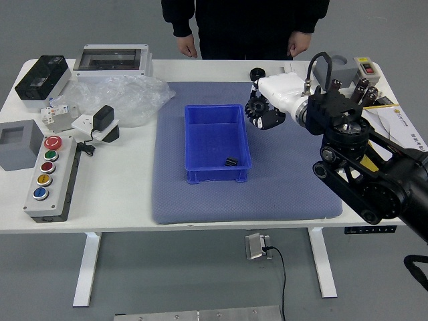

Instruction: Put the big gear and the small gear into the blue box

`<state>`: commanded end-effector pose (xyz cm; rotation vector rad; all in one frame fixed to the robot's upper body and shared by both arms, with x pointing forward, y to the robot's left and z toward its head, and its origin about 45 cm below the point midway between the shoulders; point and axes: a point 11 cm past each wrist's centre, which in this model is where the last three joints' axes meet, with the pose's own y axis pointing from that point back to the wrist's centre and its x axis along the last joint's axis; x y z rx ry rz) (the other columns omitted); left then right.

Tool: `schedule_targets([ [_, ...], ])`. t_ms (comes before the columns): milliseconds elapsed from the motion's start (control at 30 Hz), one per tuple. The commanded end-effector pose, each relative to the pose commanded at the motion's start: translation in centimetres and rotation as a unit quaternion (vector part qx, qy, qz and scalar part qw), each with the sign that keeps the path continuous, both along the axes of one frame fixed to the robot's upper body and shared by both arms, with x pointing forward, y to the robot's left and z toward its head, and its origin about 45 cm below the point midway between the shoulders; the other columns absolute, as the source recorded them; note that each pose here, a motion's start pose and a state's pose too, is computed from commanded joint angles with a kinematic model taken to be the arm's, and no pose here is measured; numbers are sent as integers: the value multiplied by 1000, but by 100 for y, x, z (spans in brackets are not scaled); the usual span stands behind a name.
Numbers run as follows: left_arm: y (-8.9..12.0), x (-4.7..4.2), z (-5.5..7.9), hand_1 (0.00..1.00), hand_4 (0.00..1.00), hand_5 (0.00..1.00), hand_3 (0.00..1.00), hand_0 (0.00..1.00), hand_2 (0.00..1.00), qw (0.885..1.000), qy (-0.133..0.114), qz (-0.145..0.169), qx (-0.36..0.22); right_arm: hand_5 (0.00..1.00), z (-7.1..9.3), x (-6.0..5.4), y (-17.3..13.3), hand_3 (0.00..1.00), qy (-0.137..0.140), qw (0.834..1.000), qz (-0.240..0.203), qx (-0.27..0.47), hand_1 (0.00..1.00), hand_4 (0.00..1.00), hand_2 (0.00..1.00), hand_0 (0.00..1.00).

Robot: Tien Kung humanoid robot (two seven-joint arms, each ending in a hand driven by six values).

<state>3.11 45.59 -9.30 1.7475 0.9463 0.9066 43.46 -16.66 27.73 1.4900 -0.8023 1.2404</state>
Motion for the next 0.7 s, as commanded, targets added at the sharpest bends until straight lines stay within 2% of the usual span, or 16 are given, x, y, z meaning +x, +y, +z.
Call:
schedule_targets([
  [300, 12, 0, 5, 837, 760, 391, 840, 854, 834, 1000, 1, -3, 1, 174, -15, 59, 388, 485, 18, 999, 26, 19, 404, 531, 428, 549],
  [333, 12, 1, 5, 837, 759, 389, 840, 854, 834, 1000, 1, -3, 1, 328, -36, 61, 410, 666, 24, 999, 27, 20, 459, 709, 553, 529],
  [500, 8, -4, 3, 837, 759, 389, 840, 854, 834, 1000, 2, -3, 1, 328, -126, 62, 455, 666, 46, 998, 28, 22, 459, 709, 553, 529],
  [533, 7, -4, 3, 837, 759, 391, 840, 854, 834, 1000, 2, -3, 1, 490, -136, 63, 457, 922, 48, 998, 28, 23, 584, 884, 777, 616],
  [700, 9, 6, 4, 837, 759, 391, 840, 854, 834, 1000, 1, -4, 1, 490, -169, 69, 453, 922, 62, 997, 27, 27, 584, 884, 777, 616],
])
